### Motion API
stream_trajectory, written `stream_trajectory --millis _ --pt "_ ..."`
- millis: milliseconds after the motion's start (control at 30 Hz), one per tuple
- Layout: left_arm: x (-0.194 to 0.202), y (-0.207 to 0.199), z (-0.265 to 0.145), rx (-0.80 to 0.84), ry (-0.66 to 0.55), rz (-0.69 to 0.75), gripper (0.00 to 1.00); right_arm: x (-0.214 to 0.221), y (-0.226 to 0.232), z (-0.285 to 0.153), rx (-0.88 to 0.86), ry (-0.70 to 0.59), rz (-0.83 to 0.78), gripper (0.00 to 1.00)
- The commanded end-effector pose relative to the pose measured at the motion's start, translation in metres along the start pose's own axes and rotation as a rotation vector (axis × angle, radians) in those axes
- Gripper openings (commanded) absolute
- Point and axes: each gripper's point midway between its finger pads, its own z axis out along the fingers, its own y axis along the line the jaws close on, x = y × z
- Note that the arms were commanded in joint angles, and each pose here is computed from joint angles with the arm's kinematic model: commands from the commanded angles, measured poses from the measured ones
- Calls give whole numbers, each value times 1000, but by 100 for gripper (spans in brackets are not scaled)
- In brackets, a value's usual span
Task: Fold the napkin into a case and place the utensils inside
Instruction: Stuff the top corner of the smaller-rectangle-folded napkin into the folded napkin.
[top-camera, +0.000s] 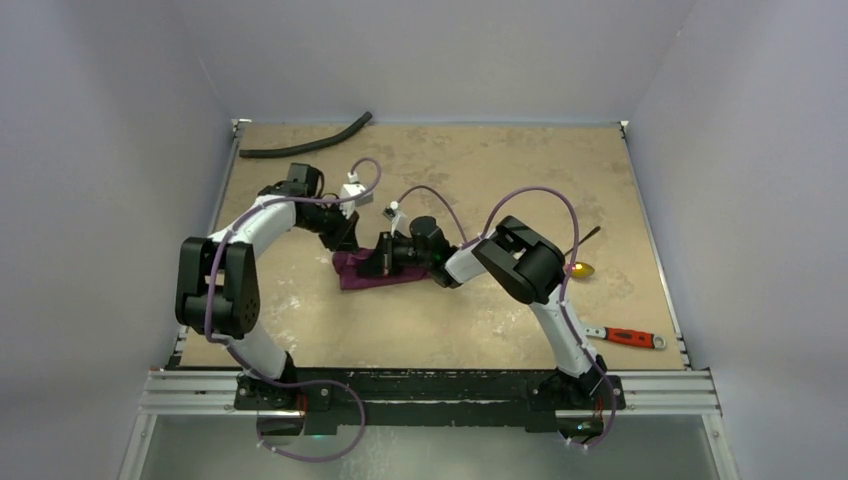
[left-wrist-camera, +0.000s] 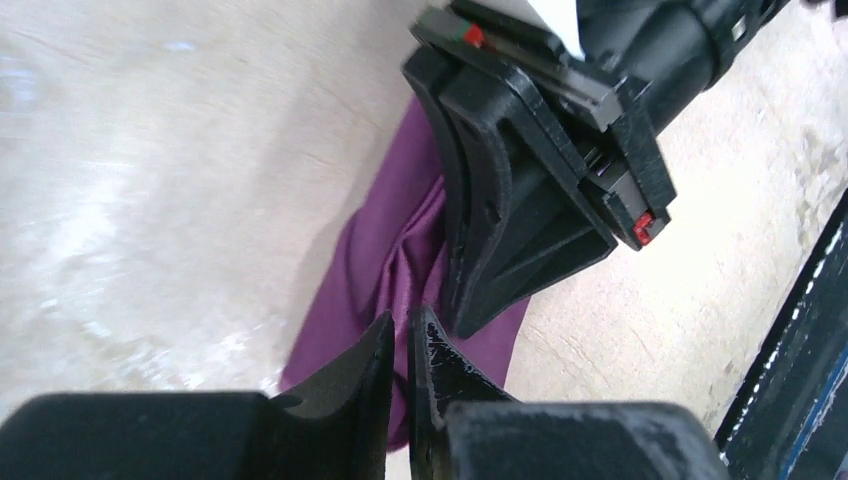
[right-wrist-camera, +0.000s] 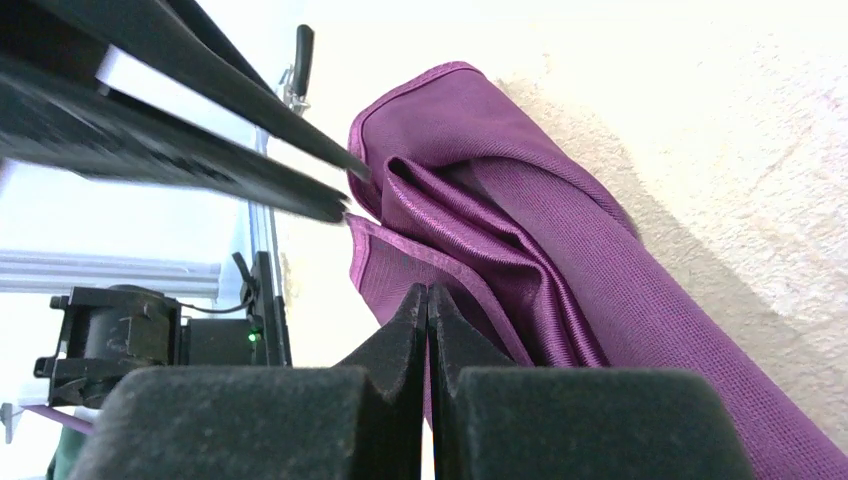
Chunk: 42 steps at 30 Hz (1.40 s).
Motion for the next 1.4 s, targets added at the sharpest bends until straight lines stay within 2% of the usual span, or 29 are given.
stream_trajectory --millis 0,300,433,767,1000,1200,1367 --pt "-38 0 -41 -58 -99 36 11 3 -14 7 32 -4 7 0" --pt "13 20 -29 -185 22 63 13 3 -21 1 119 -8 -3 0" --pt "22 25 -19 -190 28 43 18 0 -17 2 131 2 -10 0" --pt "30 32 -4 -169 46 24 18 -10 2 7 109 20 -21 0" --pt "46 42 0 -215 96 10 20 -16 15 15 62 12 -10 0" --pt "38 26 1 -137 58 0 13 -16 18 26 50 15 3 0" --pt "21 4 -5 -26 15 -15 20 -4 4 28 92 31 30 0"
